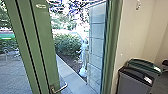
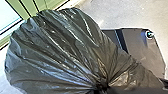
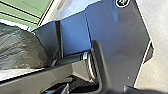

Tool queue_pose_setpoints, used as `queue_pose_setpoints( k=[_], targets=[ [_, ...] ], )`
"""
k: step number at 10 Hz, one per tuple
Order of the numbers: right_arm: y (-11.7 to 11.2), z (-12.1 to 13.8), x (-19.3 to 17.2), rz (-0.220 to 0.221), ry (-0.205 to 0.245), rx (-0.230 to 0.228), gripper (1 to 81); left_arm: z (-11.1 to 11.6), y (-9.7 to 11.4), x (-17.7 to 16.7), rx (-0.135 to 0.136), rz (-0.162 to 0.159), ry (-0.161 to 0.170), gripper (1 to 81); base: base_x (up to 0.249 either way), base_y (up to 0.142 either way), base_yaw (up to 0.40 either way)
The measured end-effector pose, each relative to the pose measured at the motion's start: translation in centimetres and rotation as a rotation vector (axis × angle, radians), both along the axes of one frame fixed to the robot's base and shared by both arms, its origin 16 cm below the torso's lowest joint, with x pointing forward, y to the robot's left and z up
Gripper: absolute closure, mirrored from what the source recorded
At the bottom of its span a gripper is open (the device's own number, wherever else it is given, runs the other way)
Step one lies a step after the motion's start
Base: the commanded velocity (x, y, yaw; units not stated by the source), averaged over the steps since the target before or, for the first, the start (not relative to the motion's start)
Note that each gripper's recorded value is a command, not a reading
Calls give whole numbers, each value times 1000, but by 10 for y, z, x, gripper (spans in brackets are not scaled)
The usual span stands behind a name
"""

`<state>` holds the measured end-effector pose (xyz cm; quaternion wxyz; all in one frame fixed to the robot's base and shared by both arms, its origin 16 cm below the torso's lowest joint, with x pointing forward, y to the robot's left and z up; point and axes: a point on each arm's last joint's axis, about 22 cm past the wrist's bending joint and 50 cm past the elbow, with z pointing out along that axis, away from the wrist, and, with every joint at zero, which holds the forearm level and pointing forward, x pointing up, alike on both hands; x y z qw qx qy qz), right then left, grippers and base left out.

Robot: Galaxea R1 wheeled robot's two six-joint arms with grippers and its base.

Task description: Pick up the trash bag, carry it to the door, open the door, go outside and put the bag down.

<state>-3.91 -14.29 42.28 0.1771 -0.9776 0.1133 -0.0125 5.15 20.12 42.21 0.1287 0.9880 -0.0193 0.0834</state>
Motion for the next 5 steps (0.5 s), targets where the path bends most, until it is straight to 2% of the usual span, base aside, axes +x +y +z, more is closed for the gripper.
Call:
queue_pose_setpoints(
  k=[5],
  targets=[
    [11, 11, -1, -2, 0, 79, 10, 6, -1, -3, -47, -3, -8, 811, 0, 0, 290]
  ],
)
